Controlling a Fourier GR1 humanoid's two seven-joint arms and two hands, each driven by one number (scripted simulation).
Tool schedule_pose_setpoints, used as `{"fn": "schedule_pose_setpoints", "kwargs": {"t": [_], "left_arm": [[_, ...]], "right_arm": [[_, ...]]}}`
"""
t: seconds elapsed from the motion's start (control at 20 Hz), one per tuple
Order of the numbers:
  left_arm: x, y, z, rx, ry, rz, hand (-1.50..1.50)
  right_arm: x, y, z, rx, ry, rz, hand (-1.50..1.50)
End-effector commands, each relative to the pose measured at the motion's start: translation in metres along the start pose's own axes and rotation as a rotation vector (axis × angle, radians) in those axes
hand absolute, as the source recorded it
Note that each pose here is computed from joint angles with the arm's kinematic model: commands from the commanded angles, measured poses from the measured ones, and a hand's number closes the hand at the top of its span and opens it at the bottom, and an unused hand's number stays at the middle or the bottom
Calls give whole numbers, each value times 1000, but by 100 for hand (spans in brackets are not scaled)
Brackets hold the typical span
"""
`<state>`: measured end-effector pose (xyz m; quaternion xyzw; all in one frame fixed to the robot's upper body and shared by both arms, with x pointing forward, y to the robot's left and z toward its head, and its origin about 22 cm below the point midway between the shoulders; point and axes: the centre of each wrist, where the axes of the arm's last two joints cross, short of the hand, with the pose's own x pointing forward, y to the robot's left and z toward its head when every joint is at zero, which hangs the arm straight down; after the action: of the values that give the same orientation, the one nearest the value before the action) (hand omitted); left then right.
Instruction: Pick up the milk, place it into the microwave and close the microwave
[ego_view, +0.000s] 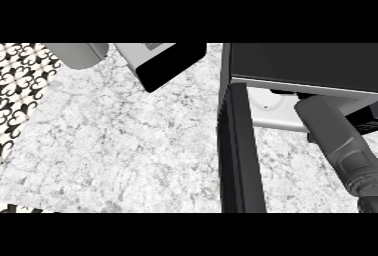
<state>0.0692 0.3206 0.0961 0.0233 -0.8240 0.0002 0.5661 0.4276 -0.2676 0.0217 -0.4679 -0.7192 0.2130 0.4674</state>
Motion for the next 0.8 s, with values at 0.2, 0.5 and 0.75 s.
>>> {"fn": "schedule_pose_setpoints", "kwargs": {"t": [0.2, 0.5, 0.75], "left_arm": [[-7, -6, -8, -88, 20, 10, -150], [-13, -10, -16, -154, 18, 36, -150], [-14, -17, -15, -239, 32, 67, -150]], "right_arm": [[15, 14, 5, 66, -101, -103, -150], [21, 9, -6, 136, -116, -253, -150], [22, 15, 1, 157, -83, -416, -150]]}}
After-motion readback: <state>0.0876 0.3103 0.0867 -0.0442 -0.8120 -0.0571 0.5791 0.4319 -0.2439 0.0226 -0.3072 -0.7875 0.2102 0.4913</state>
